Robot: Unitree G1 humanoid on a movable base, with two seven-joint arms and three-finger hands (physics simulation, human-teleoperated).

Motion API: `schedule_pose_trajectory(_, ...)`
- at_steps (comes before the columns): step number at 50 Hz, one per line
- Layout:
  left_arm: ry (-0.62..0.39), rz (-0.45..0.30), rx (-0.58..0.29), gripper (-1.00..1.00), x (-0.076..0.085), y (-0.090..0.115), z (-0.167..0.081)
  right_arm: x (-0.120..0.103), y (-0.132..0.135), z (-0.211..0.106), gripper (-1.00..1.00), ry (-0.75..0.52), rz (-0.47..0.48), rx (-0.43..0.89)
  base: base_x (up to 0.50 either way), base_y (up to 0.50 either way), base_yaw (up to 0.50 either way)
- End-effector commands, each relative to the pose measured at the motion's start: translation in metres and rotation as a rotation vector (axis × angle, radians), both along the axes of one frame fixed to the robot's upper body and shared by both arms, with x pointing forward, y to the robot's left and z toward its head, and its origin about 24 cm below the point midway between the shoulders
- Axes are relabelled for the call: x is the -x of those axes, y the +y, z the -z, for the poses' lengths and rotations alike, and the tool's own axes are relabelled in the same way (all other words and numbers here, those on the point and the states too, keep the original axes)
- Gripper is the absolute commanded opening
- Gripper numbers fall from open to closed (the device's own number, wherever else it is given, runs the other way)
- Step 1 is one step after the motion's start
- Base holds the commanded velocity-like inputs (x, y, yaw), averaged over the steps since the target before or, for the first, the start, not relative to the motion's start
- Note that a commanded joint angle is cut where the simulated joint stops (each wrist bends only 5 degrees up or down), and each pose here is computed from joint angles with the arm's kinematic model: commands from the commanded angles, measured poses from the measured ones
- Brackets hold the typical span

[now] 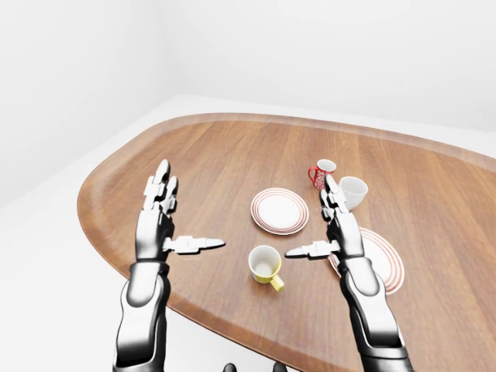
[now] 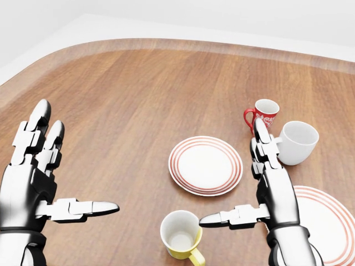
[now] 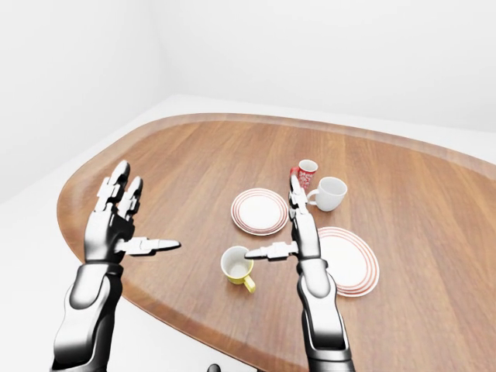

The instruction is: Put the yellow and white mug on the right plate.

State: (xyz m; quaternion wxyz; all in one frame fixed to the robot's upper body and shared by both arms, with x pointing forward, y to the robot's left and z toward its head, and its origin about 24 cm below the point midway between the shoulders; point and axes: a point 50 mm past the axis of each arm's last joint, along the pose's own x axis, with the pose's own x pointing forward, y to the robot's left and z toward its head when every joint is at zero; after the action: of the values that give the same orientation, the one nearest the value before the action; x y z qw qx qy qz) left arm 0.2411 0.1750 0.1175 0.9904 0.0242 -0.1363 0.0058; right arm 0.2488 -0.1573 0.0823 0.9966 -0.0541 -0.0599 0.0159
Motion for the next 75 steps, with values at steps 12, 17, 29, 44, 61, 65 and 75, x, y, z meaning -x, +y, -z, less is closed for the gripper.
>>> schedule_pose_trajectory(12, -0.042, -0.053, -0.003, 0.91, -0.012, 0.021, -0.012, -0.012, 0.012, 0.014, 1.00, 0.064, -0.024, 0.295, 0.00, 0.00, 0.00)
schedule_pose_trajectory(17, -0.054, -0.052, -0.006, 0.91, -0.011, 0.020, -0.015, -0.018, 0.010, 0.008, 1.00, 0.041, -0.009, 0.325, 0.00, 0.00, 0.00)
schedule_pose_trajectory(29, -0.063, -0.050, -0.010, 0.91, -0.009, 0.021, -0.017, -0.027, 0.015, -0.002, 1.00, -0.005, 0.015, 0.428, 0.00, 0.00, 0.00)
schedule_pose_trajectory(44, -0.077, -0.055, -0.009, 0.91, -0.010, 0.023, -0.021, -0.033, 0.028, 0.009, 1.00, 0.022, 0.003, 0.531, 0.00, 0.00, 0.00)
schedule_pose_trajectory(61, -0.084, -0.058, -0.008, 0.91, -0.009, 0.024, -0.022, -0.034, 0.032, 0.043, 1.00, 0.149, -0.017, 0.597, 0.00, 0.00, 0.00)
schedule_pose_trajectory(65, -0.086, -0.057, -0.010, 0.91, -0.009, 0.024, -0.023, -0.034, 0.033, 0.048, 1.00, 0.168, -0.030, 0.603, 0.00, 0.00, 0.00)
schedule_pose_trajectory(75, -0.082, -0.051, -0.011, 0.91, -0.008, 0.022, -0.021, -0.039, 0.032, 0.076, 1.00, 0.276, -0.046, 0.604, 0.00, 0.00, 0.00)
